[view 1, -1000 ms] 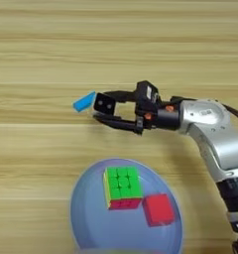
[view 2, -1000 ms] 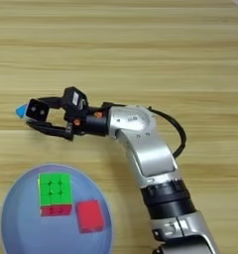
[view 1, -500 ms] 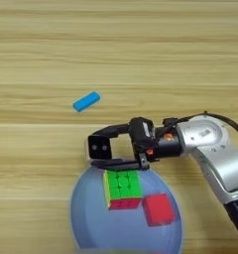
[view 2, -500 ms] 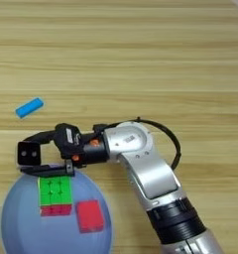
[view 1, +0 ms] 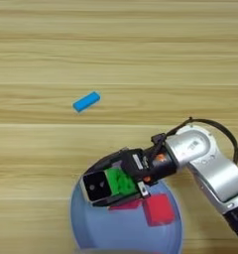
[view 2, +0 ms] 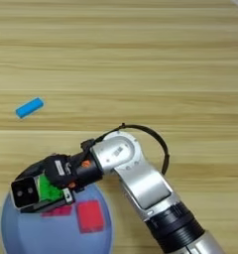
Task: Move the objects on the table
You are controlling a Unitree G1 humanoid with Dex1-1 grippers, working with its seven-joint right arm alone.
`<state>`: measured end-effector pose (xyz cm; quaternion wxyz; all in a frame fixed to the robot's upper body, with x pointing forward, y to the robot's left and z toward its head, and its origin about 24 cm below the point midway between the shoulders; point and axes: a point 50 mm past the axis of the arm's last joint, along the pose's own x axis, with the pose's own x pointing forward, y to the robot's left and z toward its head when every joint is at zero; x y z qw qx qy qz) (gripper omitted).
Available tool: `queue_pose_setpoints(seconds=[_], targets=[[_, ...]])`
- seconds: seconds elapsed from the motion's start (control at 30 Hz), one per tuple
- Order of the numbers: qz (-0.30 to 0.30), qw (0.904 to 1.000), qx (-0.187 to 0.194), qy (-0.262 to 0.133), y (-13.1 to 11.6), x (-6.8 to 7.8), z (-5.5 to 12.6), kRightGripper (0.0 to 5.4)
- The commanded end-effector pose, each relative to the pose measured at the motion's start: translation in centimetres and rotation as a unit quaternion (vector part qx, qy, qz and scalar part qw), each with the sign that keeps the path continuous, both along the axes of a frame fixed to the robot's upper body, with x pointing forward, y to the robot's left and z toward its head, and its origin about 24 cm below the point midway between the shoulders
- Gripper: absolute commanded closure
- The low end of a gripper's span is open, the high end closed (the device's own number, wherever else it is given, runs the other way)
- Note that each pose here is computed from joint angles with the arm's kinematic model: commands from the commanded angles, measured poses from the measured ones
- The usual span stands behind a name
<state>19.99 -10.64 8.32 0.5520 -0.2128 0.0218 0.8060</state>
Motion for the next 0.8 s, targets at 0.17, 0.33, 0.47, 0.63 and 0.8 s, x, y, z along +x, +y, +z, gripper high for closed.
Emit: queue_pose_setpoints(seconds=[0.17, 0.33, 0.47, 0.63, 0.8], targets=[[0.059, 0.9946, -0.013, -0.084, 0.0, -0.1, 2.1, 2.93], [0.081, 0.9931, -0.005, -0.085, -0.2, -0.6, 2.4, 2.93], [0.087, 0.9915, -0.014, -0.096, -0.3, -0.9, 2.1, 2.93], [0.113, 0.9866, -0.027, -0.115, 0.2, -1.5, 1.5, 2.93], [0.153, 0.9792, -0.049, -0.124, 0.8, -2.1, 0.9, 2.93]])
